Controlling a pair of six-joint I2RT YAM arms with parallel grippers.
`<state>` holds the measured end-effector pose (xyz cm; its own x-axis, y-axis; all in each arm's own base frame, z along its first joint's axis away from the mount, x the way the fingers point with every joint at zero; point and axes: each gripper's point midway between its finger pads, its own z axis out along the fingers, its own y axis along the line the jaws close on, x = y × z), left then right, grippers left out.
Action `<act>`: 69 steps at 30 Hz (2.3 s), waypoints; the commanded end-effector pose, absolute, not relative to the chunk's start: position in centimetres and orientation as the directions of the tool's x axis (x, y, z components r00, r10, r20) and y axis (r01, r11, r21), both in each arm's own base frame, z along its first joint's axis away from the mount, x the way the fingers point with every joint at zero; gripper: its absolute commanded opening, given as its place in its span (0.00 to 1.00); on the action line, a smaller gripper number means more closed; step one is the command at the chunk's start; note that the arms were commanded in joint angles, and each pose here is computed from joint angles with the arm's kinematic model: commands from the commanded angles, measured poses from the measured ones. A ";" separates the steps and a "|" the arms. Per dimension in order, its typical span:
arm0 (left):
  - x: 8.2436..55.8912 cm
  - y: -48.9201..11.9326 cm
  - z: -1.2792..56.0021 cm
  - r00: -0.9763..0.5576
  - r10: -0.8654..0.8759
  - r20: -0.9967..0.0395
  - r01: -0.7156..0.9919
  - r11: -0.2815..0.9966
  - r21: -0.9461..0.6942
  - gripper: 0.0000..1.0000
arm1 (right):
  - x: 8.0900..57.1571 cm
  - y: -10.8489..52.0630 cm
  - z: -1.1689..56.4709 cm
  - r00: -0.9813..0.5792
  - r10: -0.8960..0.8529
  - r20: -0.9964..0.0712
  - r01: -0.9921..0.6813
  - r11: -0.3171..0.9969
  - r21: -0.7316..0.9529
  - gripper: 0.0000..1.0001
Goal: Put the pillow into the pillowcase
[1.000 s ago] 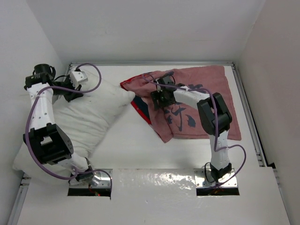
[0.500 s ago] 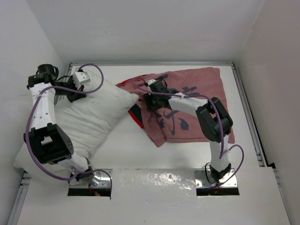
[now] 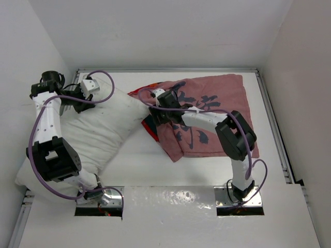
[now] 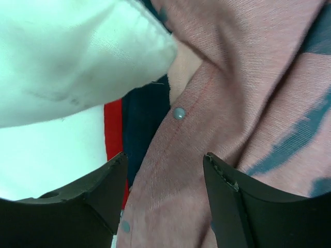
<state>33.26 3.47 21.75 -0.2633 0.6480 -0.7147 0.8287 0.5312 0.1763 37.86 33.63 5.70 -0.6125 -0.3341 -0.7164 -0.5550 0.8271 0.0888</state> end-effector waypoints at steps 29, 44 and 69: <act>29.3 -7.0 18.6 -0.358 0.517 -0.777 0.895 0.426 -0.129 0.00 | 40.5 30.4 9.3 -0.591 -0.412 -0.694 -0.453 0.881 -0.137 0.00; 27.7 -5.8 17.3 -0.332 0.640 -0.693 0.920 0.383 -0.087 0.00 | 40.7 26.9 5.0 -0.716 -0.367 -0.593 -0.387 0.917 -0.100 0.21; 22.2 -20.7 17.9 -0.120 0.649 -0.751 0.966 -0.098 -0.239 0.00 | 46.5 30.0 25.1 -0.353 -0.111 -0.929 -0.355 0.935 0.023 0.00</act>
